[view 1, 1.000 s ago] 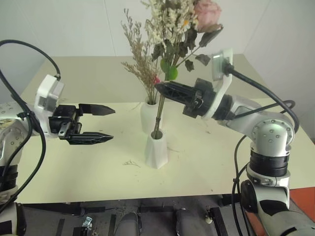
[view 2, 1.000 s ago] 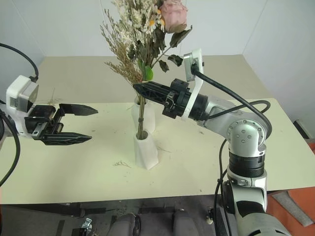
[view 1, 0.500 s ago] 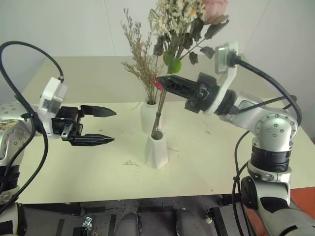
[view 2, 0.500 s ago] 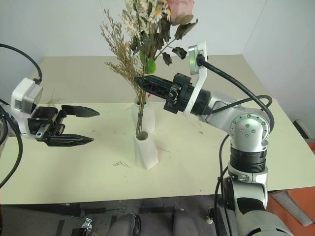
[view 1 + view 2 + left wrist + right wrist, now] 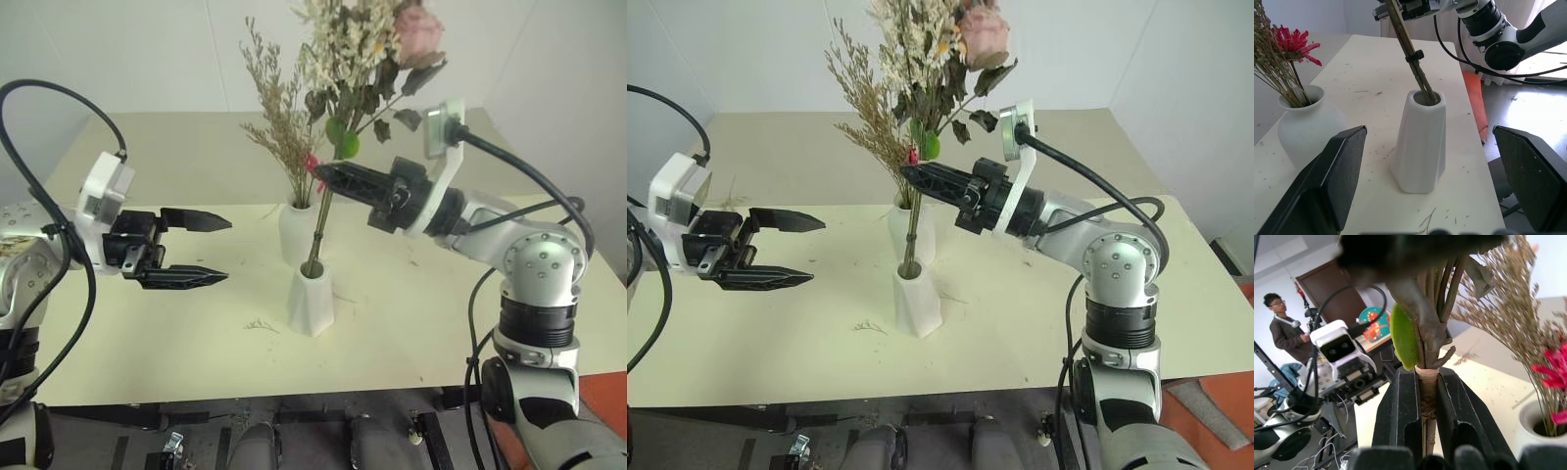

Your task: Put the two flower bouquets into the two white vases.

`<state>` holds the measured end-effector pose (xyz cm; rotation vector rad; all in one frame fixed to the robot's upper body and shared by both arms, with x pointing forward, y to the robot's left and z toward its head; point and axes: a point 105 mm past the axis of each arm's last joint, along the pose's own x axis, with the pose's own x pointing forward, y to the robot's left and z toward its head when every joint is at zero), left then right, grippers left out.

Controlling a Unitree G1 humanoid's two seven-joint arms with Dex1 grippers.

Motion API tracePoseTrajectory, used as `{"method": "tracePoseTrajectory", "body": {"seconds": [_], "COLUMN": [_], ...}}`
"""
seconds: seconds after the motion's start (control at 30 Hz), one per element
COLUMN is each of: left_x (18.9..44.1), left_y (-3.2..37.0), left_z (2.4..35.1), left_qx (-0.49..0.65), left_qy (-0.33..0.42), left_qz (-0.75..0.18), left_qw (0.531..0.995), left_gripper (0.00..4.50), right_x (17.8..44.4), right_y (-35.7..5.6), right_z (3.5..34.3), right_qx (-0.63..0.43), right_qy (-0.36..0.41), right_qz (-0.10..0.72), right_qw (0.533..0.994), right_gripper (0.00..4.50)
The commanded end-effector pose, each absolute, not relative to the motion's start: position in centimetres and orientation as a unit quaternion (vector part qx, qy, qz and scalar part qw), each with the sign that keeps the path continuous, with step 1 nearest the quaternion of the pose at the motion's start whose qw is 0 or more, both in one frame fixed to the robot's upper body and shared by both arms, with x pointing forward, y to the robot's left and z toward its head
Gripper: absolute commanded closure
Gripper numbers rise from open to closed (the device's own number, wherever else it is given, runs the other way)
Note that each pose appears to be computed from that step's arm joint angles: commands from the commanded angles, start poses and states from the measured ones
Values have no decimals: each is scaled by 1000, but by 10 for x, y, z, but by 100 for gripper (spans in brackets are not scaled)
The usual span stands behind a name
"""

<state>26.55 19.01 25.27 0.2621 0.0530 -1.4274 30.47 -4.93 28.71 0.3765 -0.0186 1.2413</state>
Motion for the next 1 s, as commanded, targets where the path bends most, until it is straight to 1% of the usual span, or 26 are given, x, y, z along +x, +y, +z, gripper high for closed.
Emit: {"method": "tracePoseTrajectory", "body": {"seconds": [0.03, 0.27, 0.43, 0.6, 0.83, 1.0], "left_x": [262, 261, 261, 262, 261, 262], "left_y": [189, 189, 190, 189, 190, 190], "left_z": [261, 262, 261, 262, 262, 261], "left_qx": [134, 135, 132, 131, 133, 134], "left_qy": [14, 16, 18, 19, 21, 22], "left_qz": [-655, -654, -653, -655, -655, -654], "left_qw": [743, 744, 745, 744, 744, 744], "left_gripper": [0, 0, 0, 0, 0, 0], "right_x": [304, 296, 293, 287, 280, 283], "right_y": [-51, -48, -48, -45, -43, -39], "right_z": [292, 283, 280, 279, 273, 267], "right_qx": [168, 117, 76, 54, 35, 21], "right_qy": [-33, -47, -74, -97, -108, -106], "right_qz": [578, 588, 588, 595, 604, 601], "right_qw": [798, 799, 802, 796, 789, 792], "right_gripper": [428, 428, 428, 428, 428, 428]}}
